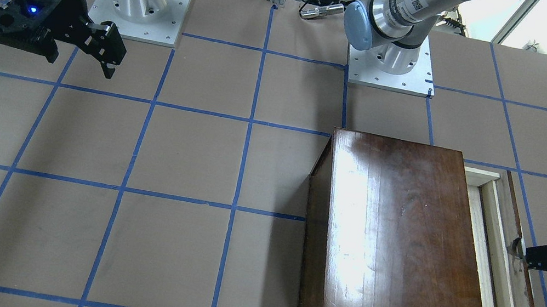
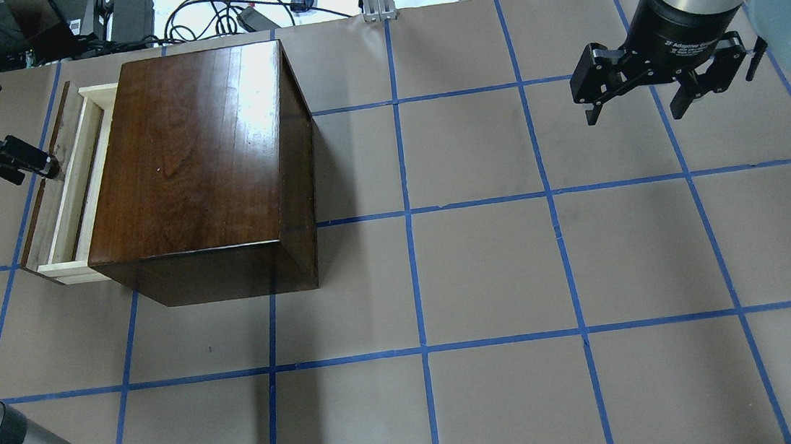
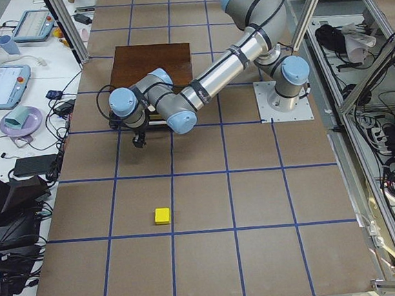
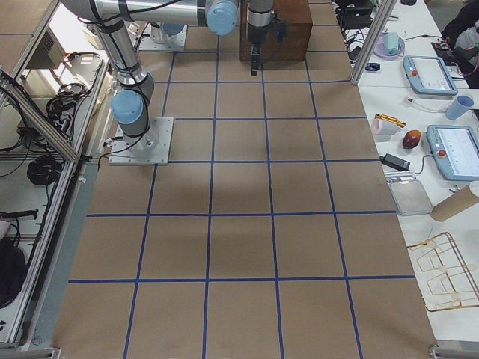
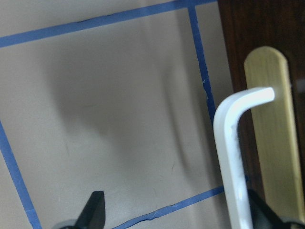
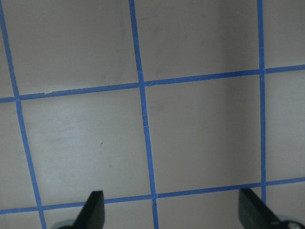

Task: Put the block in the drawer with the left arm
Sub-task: 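Keep pulling the drawer farther open with the left gripper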

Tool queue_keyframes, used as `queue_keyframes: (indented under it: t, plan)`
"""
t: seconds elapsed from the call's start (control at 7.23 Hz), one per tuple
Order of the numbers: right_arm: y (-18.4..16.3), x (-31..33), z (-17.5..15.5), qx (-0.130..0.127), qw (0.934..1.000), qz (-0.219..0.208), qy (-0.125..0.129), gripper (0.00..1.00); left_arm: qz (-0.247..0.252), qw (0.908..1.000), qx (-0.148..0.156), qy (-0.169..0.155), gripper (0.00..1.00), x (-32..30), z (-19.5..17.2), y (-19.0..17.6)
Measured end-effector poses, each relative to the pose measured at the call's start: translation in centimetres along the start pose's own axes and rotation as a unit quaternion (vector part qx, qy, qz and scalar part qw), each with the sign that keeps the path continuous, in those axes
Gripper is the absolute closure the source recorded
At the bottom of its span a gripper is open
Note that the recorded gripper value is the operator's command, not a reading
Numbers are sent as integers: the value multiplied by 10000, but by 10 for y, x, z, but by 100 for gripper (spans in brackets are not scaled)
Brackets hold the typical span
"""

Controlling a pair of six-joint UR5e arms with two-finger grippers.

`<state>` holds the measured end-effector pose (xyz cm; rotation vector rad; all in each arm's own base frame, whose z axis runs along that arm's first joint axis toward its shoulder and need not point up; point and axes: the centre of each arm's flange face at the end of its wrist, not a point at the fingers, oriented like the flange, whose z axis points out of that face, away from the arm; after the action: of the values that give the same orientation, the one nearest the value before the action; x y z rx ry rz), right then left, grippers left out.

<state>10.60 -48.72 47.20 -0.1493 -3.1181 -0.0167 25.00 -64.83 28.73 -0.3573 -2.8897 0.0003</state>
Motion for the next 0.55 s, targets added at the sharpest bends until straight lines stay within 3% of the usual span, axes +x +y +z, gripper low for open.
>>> queue_keyframes:
  t: [0.55]
  plan:
    - [0, 0, 0, 2, 10000, -2, 0, 0, 155, 9999, 31, -47, 0, -3, -1, -3]
